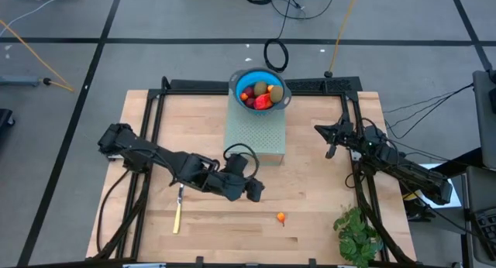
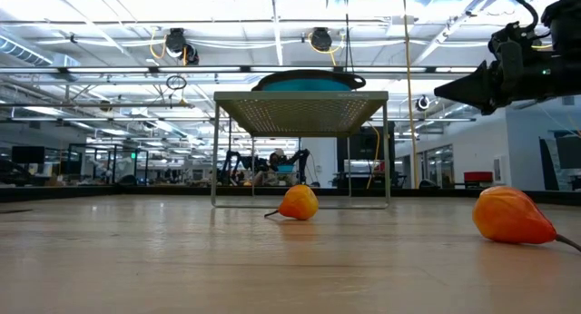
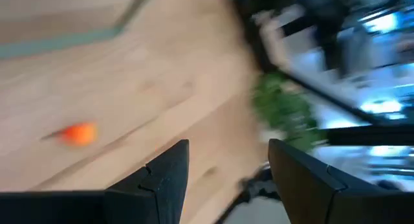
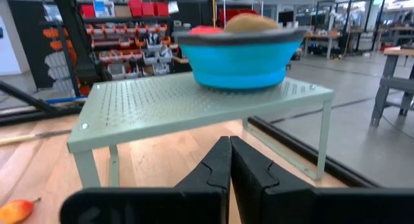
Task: Pick & Place Fruit
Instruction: Put the peach into the blue strainer bowl on the shelf
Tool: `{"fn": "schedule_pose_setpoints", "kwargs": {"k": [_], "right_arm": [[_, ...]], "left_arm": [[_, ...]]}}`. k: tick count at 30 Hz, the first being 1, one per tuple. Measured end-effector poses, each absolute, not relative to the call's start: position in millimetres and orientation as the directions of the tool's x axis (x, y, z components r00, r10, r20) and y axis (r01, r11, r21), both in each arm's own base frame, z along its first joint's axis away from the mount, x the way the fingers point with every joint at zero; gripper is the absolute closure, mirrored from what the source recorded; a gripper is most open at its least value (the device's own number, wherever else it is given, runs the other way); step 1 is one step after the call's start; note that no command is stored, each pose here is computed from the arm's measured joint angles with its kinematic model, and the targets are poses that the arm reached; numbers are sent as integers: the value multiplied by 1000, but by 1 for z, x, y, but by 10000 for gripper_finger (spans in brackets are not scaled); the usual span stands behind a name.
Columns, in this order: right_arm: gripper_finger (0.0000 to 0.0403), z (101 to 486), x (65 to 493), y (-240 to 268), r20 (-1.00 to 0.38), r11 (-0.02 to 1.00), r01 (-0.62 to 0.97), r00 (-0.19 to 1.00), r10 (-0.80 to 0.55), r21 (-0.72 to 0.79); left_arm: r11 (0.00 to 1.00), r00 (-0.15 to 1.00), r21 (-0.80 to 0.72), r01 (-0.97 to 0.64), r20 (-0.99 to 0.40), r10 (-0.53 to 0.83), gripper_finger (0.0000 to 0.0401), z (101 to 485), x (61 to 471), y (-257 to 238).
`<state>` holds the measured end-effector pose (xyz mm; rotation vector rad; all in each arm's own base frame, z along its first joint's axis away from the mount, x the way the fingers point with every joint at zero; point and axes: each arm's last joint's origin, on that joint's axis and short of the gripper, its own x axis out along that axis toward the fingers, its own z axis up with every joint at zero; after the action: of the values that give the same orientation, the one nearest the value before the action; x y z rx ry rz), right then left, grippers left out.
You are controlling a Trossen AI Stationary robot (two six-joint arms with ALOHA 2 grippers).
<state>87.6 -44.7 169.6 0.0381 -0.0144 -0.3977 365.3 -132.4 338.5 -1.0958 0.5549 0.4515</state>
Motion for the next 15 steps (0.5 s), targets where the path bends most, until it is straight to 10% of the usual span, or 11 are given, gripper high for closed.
{"fn": "schedule_pose_setpoints", "kwargs": {"k": [15], "right_arm": [[403,168,88,-45,-11,920,390,921,-390,38]], "left_arm": [[136,622,-617,-775,-783,-4,190,321,364,-109]]}}
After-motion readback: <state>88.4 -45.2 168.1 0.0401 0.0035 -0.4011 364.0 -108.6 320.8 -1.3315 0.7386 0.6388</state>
